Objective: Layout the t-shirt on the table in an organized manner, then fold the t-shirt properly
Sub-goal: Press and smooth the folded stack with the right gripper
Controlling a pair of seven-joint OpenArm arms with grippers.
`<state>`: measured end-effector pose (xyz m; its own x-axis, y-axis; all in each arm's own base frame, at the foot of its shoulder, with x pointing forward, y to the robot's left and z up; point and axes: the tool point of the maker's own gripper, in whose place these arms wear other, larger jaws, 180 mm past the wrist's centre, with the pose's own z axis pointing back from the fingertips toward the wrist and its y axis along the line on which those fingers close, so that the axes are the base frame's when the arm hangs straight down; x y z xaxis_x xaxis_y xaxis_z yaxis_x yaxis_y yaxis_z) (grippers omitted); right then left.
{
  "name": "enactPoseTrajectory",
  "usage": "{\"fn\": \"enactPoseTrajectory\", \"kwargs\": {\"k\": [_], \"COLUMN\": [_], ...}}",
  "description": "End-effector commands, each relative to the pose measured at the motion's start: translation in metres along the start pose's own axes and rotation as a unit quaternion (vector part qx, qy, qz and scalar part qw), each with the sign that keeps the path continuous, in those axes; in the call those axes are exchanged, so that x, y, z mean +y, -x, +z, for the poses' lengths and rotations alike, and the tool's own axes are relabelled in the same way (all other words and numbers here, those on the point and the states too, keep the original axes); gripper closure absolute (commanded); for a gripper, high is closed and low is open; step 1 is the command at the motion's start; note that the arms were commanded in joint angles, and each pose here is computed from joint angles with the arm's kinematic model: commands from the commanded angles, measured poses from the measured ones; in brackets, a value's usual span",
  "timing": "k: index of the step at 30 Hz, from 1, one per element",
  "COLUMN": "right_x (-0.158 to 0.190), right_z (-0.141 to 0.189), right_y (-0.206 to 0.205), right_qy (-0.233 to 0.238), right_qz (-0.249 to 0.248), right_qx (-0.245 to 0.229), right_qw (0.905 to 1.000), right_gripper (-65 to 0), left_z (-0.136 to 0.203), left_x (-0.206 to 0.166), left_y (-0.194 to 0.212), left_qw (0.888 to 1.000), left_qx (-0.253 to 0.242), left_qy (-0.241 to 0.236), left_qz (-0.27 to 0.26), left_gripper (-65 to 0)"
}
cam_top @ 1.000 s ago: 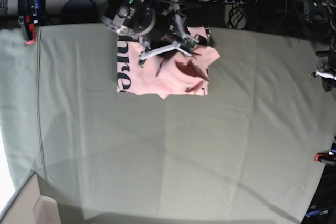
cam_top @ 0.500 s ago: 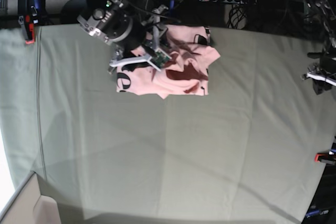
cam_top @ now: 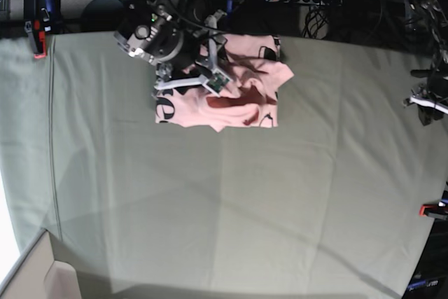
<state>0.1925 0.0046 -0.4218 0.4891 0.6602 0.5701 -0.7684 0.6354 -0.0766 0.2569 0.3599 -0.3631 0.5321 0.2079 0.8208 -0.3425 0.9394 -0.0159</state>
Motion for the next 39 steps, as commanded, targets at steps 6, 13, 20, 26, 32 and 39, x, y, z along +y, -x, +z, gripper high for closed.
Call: {"fn": "enactPoseTrajectory", "kwargs": {"k": [6, 13, 20, 26, 32, 39], "right_x": [-0.009, -0.010, 0.012, 0.037, 0.006, -0.049], "right_z": [0.002, 0.002, 0.020, 0.032, 0.031, 0.040], "right_y": [-0.021, -0.032, -0.056, -0.072, -0.046, -0.013], "right_qy": [0.010, 0.013, 0.003, -0.017, 0.018, 0.086], "right_qz": [0.003, 0.000, 0.023, 0.043, 0.020, -0.021], "right_qx": [-0.030, -0.043, -0.081, -0.104, -0.072, -0.037], "right_qw": [0.9995, 0.9990, 0.9965, 0.9935, 0.9971, 0.9954], "right_gripper": [-18.1, 0.0, 0.0, 0.0, -3.7, -29.3], "left_z": [0.003, 0.003, 0.003, 0.004, 0.004, 0.002], "left_x": [0.004, 0.004, 0.005, 0.005, 0.005, 0.003], "left_y": [-0.016, -0.016, -0.015, -0.016, -0.016, -0.016], "left_qw": [1.000, 1.000, 1.000, 1.000, 1.000, 1.000], "left_qx": [-0.025, -0.024, -0.023, -0.024, -0.024, -0.023], "left_qy": [-0.003, -0.003, -0.004, -0.004, -0.004, -0.002], "left_qz": [-0.008, -0.009, -0.008, -0.008, -0.008, -0.006], "left_gripper": [-17.6, -17.6, -17.6, -17.6, -17.6, -17.6]}}
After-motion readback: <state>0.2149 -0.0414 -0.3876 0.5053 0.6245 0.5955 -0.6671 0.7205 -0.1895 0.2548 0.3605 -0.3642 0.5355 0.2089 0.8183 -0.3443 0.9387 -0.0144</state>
